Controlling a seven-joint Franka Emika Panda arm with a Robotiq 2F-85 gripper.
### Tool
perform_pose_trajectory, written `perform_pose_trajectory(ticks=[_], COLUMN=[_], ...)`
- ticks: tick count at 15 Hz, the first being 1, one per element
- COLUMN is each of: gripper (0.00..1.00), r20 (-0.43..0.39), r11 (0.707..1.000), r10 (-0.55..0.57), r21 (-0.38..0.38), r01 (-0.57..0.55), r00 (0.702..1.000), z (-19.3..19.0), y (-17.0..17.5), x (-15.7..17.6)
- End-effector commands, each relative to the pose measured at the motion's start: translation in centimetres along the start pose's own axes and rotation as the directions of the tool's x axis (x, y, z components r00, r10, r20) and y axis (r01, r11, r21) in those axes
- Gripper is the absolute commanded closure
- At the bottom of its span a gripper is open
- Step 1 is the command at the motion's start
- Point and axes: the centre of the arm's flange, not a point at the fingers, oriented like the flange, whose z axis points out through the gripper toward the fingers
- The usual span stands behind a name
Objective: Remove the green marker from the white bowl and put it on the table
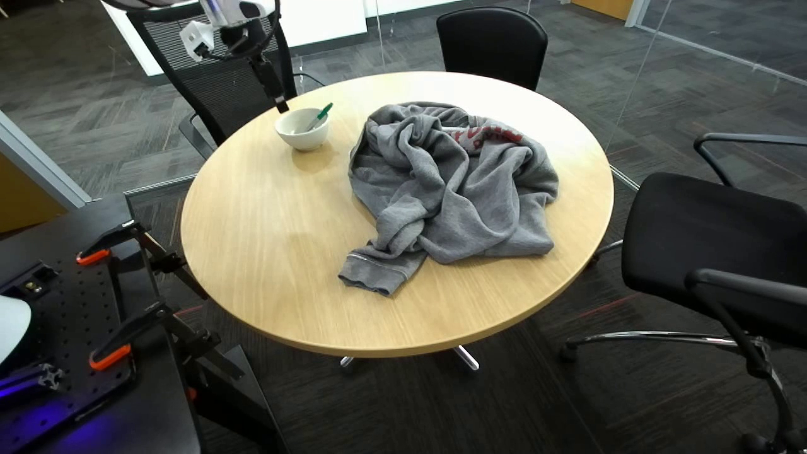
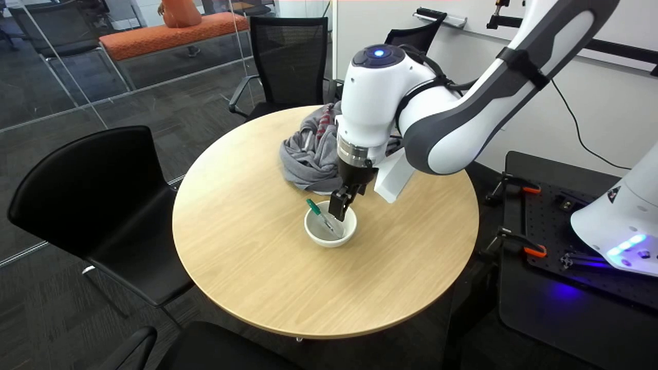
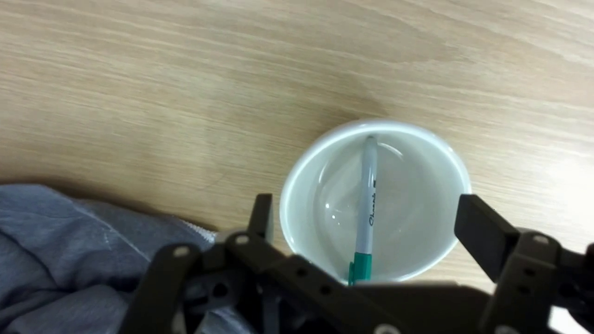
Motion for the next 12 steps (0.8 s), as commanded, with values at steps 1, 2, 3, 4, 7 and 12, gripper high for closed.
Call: perform_pose_trajectory(ticks=[1,2,3,4,7,12], gripper=[0.00,0.00,0.00,0.00,0.00,0.16], r20=[-0.019,-0.028,-0.047,-0.063,-0.101,-0.098], r11=[1.000,1.000,1.000,1.000,0.999,0.999], r10=[0.005,-0.008,-0.014,-0.016,-0.008,-0.007], r21=[-0.001,0.004,0.013,0.026,0.051,0.034], r01=[-0.005,0.008,0.014,0.017,0.014,0.010], r00=[1.000,1.000,0.999,0.998,0.995,0.995], z=[1.6,1.9,2.2,2.3,2.9,3.7], y=[-1.3,-1.5,-1.6,-1.7,-1.8,-1.9], x=[0.3,0.3,0.3,0.3,0.7,1.2])
